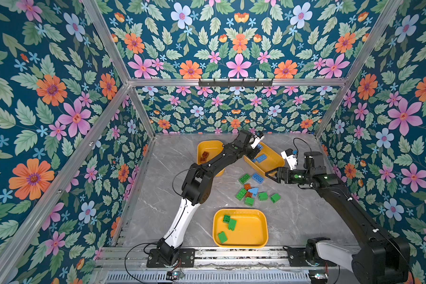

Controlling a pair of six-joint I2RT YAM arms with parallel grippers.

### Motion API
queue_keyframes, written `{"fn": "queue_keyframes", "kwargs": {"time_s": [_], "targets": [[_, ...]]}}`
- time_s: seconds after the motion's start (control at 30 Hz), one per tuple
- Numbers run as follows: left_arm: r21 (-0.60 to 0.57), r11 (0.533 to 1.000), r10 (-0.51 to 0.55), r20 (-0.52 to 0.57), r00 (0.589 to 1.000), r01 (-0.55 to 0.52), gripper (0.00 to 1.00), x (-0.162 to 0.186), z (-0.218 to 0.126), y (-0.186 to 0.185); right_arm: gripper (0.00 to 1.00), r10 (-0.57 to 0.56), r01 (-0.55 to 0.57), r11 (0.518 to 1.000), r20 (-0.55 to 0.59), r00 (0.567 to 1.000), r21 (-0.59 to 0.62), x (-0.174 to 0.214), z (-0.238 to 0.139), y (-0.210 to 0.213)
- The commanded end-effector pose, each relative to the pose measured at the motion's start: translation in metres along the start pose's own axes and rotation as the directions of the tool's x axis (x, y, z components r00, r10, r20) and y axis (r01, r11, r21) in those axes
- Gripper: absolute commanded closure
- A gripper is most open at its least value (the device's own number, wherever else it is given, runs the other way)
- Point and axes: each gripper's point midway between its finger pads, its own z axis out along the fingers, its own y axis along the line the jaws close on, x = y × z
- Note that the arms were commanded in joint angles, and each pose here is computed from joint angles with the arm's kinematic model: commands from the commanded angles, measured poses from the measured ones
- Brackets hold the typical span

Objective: Sort the legos into containers by color
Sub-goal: 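Carry the blue brick into the far blue-brick bin, release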

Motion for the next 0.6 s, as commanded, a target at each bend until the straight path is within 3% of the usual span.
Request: {"fn": "queue_keyframes", "kwargs": {"time_s": [0.0, 0.13, 0.23, 0.4, 0.57], "targets": [[0.003, 0.999, -0.032, 0.09, 0.995, 0.032, 0.7, -0.019, 0.006, 0.002, 0.01, -0.011, 0.011, 1.0, 0.005, 1.0, 0.007, -0.001, -0.001, 0.0], [-0.019, 0.999, -0.05, 0.069, 0.996, 0.051, 0.57, -0.013, 0.011, 0.006, 0.01, -0.009, 0.009, 1.0, 0.003, 1.0, 0.009, 0.0, -0.001, -0.001], [-0.039, 0.997, -0.063, 0.05, 0.997, 0.065, 0.36, -0.012, 0.006, 0.009, 0.01, -0.01, 0.01, 1.0, 0.004, 1.0, 0.008, 0.0, -0.001, -0.001], [-0.056, 0.995, -0.081, 0.003, 0.997, 0.081, 0.33, -0.017, -0.014, 0.009, 0.01, -0.004, 0.004, 1.0, 0.0, 1.0, 0.0, 0.002, 0.001, -0.002], [-0.058, 0.994, -0.103, -0.138, 0.985, 0.096, 0.32, 0.006, -0.045, -0.003, 0.01, -0.005, 0.005, 1.0, 0.0, 1.0, -0.005, 0.003, 0.001, -0.001]]}}
